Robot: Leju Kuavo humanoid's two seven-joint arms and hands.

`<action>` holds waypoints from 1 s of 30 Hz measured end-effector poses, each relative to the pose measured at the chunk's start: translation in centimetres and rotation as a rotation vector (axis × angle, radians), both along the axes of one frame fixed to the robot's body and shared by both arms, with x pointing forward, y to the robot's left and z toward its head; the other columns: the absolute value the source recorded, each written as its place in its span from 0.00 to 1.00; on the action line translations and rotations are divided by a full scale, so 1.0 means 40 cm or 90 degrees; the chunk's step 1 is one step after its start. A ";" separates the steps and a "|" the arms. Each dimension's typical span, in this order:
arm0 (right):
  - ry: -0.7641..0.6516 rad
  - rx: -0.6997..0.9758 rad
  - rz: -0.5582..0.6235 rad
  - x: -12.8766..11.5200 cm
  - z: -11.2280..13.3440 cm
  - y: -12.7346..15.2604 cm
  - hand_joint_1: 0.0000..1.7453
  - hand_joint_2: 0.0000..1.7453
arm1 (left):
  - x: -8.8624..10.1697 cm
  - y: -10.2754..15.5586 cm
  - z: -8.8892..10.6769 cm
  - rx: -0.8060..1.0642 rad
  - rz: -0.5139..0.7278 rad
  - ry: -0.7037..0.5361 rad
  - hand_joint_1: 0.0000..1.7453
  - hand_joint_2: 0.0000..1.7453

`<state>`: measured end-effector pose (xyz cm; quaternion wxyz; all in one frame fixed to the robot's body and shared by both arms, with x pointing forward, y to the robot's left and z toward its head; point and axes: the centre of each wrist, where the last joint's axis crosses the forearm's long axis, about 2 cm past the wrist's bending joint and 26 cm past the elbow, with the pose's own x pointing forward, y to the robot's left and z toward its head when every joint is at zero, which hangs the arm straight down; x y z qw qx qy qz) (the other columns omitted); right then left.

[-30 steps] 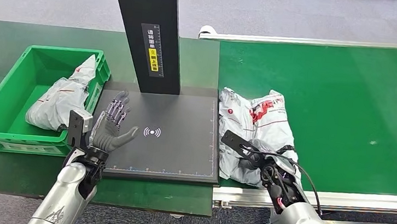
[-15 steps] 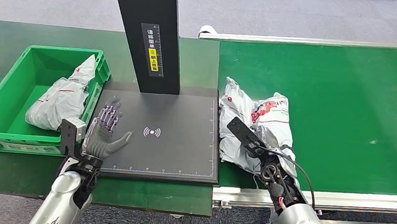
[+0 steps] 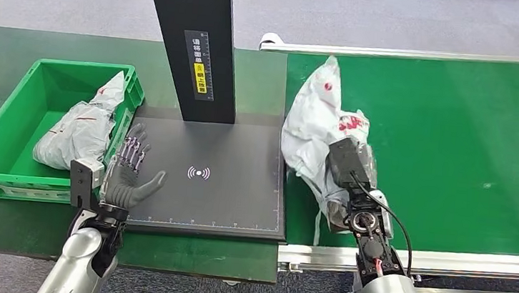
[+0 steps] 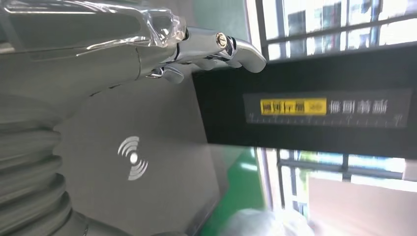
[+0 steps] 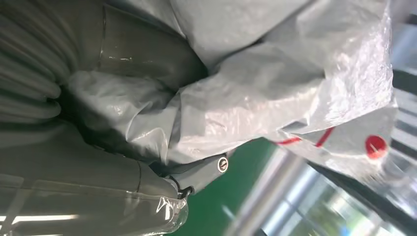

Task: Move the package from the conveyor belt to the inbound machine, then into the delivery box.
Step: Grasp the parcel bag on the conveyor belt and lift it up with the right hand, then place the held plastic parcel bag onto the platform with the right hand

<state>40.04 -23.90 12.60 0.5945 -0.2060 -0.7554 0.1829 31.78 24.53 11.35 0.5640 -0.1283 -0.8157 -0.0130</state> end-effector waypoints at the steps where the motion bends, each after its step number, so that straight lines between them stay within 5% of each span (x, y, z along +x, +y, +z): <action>1: -0.046 0.021 -0.011 -0.002 0.010 -0.002 1.00 1.00 | -0.001 0.001 0.000 -0.001 0.007 -0.003 0.00 1.00; 9: -0.394 0.031 -0.105 -0.046 0.112 0.011 1.00 1.00 | 0.002 0.016 0.024 0.025 0.176 -0.115 0.00 1.00; 17: -0.573 -0.063 0.013 -0.109 0.211 0.135 1.00 1.00 | 0.006 0.022 0.058 -0.004 0.265 -0.191 0.00 1.00; 25: -0.477 -0.182 0.232 -0.137 0.182 0.278 0.99 1.00 | 0.006 0.025 0.077 0.006 0.302 -0.213 0.00 1.00; 30: -0.244 -0.269 0.404 -0.133 0.127 0.332 1.00 1.00 | 0.005 0.028 0.078 0.000 0.296 -0.214 0.00 1.00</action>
